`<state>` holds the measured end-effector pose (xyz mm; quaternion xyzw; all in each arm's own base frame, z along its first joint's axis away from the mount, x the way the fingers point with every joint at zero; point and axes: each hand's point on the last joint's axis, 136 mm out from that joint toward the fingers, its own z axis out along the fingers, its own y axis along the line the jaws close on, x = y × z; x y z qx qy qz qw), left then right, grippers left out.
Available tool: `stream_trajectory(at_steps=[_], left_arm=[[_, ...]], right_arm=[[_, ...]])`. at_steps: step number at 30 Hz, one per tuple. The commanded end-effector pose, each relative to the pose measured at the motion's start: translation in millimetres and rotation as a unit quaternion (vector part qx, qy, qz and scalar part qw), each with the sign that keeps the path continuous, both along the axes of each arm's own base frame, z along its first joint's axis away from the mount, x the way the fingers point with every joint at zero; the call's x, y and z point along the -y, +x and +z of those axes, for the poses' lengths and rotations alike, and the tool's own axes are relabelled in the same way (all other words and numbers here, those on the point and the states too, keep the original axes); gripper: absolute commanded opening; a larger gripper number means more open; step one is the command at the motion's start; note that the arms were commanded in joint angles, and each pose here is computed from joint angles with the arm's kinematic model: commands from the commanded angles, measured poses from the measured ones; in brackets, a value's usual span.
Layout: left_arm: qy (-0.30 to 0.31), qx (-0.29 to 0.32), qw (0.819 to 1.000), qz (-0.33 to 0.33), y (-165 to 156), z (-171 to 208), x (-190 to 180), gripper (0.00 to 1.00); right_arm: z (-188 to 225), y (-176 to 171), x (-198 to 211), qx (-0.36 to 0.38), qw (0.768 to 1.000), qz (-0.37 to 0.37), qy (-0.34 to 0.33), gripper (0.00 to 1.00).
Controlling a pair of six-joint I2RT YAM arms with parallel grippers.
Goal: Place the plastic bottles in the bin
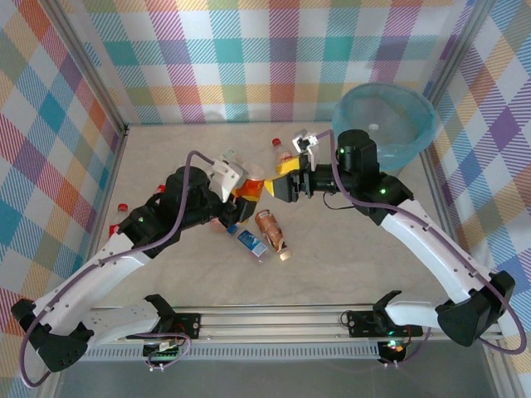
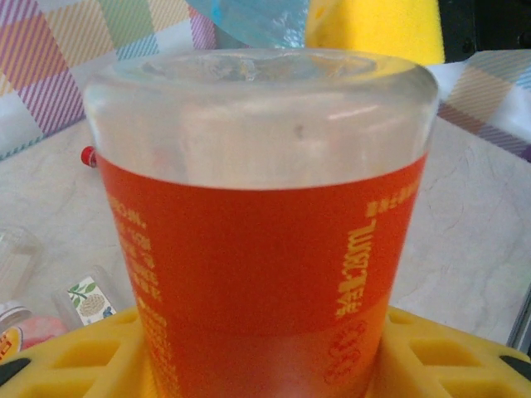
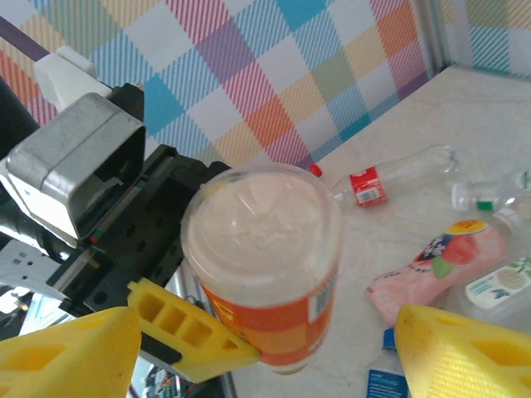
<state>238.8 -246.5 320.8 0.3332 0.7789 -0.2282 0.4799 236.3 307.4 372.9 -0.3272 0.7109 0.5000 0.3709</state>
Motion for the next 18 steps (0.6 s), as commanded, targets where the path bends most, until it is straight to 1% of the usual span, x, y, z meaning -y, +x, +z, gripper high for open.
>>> stream_trajectory(at_steps=[1, 11, 18], left_arm=[[-0.005, 0.026, 1.0, -0.013, -3.2, 16.4, 7.1, 0.54], [-0.005, 0.029, 0.999, -0.041, -9.2, 24.1, 22.5, 0.54], [0.003, 0.027, 0.998, -0.052, -11.6, 25.5, 28.1, 0.54]], right_arm=[[12.8, -9.2, -7.9, -0.001, 0.999, 0.039, 0.022, 0.81], [-0.3, -1.5, -12.3, -0.02, 0.999, 0.034, 0.003, 0.83], [-4.0, -3.0, -16.3, -0.024, 0.999, 0.046, 0.005, 0.82]])
